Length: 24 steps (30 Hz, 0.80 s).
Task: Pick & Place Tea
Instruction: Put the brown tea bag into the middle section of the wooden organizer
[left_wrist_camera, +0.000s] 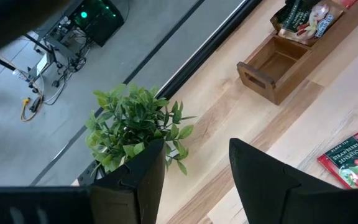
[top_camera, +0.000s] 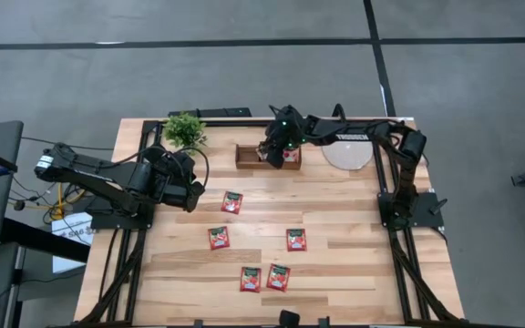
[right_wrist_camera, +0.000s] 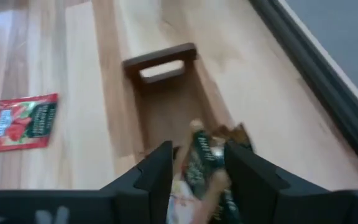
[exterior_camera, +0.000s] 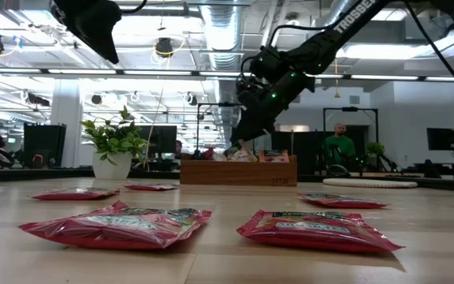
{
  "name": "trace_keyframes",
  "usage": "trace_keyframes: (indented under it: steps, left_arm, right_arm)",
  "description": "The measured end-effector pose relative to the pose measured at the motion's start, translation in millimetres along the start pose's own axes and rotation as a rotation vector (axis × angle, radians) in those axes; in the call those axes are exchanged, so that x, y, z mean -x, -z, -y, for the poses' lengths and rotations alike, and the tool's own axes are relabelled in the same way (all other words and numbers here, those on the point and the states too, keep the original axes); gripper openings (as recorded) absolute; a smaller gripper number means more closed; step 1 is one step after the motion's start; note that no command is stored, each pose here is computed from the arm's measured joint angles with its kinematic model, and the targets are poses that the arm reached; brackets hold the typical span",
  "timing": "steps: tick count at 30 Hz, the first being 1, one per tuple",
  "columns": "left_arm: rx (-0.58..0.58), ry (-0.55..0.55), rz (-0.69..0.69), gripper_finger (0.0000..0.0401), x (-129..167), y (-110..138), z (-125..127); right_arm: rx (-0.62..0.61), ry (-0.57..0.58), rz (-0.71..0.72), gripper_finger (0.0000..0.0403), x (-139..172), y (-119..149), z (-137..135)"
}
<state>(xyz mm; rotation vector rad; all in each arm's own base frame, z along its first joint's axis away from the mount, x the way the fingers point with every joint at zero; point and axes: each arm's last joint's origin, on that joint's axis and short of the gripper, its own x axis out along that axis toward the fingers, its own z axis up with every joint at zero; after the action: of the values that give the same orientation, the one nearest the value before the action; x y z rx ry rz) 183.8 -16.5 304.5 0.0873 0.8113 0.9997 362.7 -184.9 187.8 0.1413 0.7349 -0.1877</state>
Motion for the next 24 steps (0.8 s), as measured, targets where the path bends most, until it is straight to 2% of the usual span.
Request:
trace_keyframes:
  steps: [19, 24]
  left_arm:
    - [0.000, 0.001, -0.001, 0.0172, 0.0, 0.0, 0.0]
    - [0.000, 0.001, -0.001, 0.0172, 0.0, 0.0, 0.0]
  right_arm:
    - [-0.018, 0.000, -0.052, 0.0116, 2.5, 4.6, 2.6]
    - [-0.018, -0.001, -0.051, 0.0085, 2.4, 4.6, 2.4]
